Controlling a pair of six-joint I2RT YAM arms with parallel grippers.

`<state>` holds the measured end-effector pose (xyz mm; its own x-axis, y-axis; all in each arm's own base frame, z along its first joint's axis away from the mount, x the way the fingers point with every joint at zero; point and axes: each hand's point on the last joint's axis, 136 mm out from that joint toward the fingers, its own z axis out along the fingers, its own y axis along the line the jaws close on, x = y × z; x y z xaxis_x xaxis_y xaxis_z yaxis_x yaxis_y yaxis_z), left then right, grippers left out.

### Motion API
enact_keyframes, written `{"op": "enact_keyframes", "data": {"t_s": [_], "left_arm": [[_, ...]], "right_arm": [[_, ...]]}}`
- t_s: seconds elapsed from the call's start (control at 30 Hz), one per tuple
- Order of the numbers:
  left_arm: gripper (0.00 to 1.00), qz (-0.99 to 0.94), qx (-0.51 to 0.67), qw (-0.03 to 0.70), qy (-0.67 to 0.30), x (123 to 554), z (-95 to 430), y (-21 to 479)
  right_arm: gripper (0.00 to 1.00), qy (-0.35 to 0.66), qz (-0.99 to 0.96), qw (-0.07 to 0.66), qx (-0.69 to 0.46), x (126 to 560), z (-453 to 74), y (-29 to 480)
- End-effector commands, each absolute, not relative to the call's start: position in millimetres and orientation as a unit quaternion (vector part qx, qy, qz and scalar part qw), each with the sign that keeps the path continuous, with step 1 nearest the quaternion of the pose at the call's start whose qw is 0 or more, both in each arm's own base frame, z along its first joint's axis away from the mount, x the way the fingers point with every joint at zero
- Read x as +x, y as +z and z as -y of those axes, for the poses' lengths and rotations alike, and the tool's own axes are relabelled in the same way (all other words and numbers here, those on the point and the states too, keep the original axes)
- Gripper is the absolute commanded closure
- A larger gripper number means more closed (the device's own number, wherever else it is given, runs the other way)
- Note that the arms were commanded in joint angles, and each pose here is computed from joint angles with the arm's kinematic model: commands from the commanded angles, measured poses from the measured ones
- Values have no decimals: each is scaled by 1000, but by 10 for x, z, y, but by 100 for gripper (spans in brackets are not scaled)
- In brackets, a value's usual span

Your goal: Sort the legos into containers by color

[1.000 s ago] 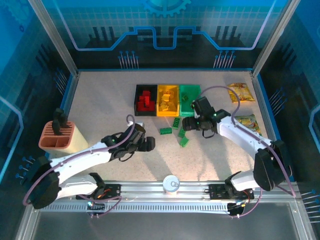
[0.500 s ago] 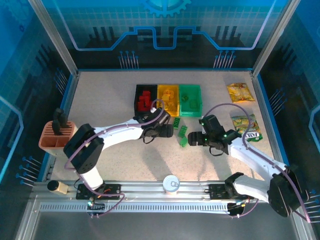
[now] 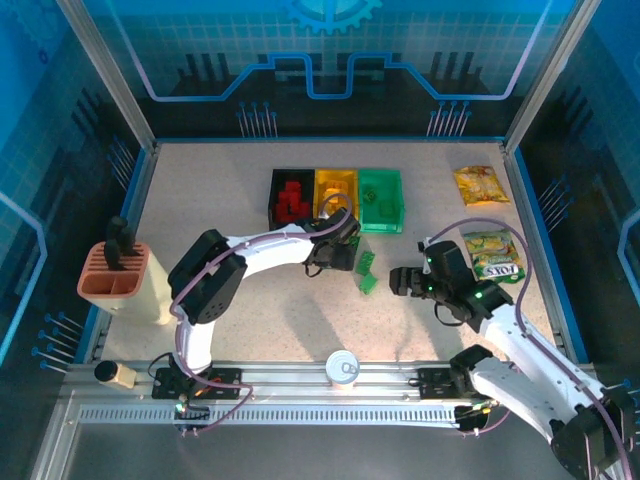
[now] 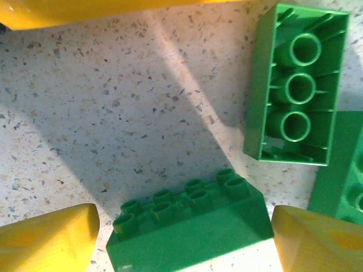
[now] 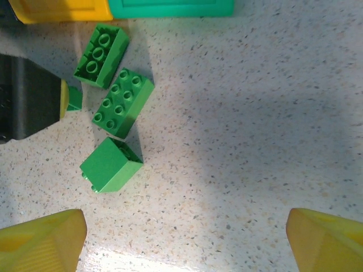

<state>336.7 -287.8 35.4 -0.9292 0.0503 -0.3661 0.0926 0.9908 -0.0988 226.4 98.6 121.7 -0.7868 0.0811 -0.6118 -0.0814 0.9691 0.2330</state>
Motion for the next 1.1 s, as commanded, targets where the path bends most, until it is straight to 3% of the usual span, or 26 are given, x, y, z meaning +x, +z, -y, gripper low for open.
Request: {"op": "enact_keyframes", "data": {"t_s": [0.0,0.17,0.4,0.83,1.07], "left_arm": [[20,-983,40,173,-34,3362,2824,304],[27,-984,42,172,-35,3380,2856,267],[45,-982,48,182,-35,3419,2869,368],[44,-942,101,282,-154,3718,3456,1264],[45,-931,121,301,-170,4017,3794,1615]], "right_arm": [[7,113,-940,320,4,2172,-883,1120],[7,114,-941,319,14,2156,-856,1048],[7,110,-941,319,19,2151,-829,1010],[7,119,-944,305,46,2083,-806,804],[7,126,-941,309,46,2089,-811,807]]}}
